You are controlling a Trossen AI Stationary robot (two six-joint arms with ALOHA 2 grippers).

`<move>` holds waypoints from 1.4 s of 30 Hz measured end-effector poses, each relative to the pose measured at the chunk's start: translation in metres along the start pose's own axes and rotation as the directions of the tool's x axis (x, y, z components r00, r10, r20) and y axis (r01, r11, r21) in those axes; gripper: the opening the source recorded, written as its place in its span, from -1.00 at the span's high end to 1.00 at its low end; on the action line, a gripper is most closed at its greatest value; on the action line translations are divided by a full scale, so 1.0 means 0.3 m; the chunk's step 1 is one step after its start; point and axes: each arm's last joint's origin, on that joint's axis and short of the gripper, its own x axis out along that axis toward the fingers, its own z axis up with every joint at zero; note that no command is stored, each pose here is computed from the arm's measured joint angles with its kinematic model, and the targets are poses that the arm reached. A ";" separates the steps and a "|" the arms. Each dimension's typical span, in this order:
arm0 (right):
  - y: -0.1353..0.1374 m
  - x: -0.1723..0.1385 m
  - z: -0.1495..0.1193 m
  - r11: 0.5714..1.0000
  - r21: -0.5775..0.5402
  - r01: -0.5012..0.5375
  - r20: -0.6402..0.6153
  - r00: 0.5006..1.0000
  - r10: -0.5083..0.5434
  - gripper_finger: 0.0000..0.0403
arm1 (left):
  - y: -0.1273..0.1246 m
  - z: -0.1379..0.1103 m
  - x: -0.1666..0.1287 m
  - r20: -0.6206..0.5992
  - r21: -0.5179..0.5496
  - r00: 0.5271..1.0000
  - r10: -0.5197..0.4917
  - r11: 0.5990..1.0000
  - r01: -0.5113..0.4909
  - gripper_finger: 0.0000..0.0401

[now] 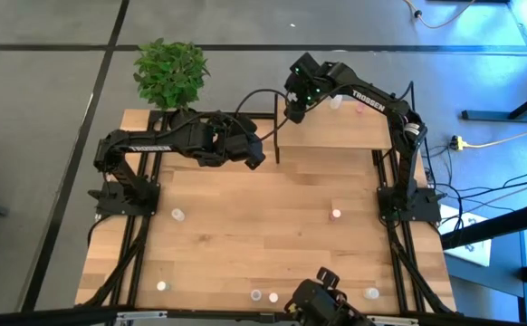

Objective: Pick and place medicine bottles onto shelf by color
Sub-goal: Put the middle transparent pill bottle on the shelf

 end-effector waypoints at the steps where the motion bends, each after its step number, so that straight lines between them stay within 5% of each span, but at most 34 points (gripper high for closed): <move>1: -0.001 0.000 0.001 1.000 0.001 0.001 0.003 1.000 -0.001 0.04 | 0.000 0.000 0.000 0.000 0.000 1.000 0.000 1.000 0.000 -0.67; 19: 0.019 -0.212 0.010 0.994 -0.049 0.093 0.181 0.980 -0.083 0.04 | 0.000 0.000 0.000 0.000 0.001 1.000 0.000 1.000 0.000 -0.67; 24: 0.063 -0.284 -0.007 0.996 -0.090 0.026 0.203 0.979 -0.008 0.06 | 0.001 -0.001 0.000 -0.003 0.003 1.000 0.002 1.000 -0.002 -0.67; 29: 0.108 -0.288 -0.024 0.985 -0.138 -0.100 0.154 0.981 0.121 0.28 | 0.002 -0.002 0.000 -0.005 0.006 1.000 0.003 1.000 -0.003 -0.67; 37: 0.105 -0.233 -0.044 0.978 -0.166 -0.126 0.043 0.990 0.135 0.94 | 0.002 -0.002 0.000 -0.005 0.006 1.000 0.004 1.000 -0.003 -0.67; 42: 0.081 -0.170 -0.040 0.981 -0.143 -0.129 0.000 0.991 0.131 0.96 | 0.002 -0.002 0.000 -0.005 0.006 1.000 0.003 1.000 -0.003 -0.67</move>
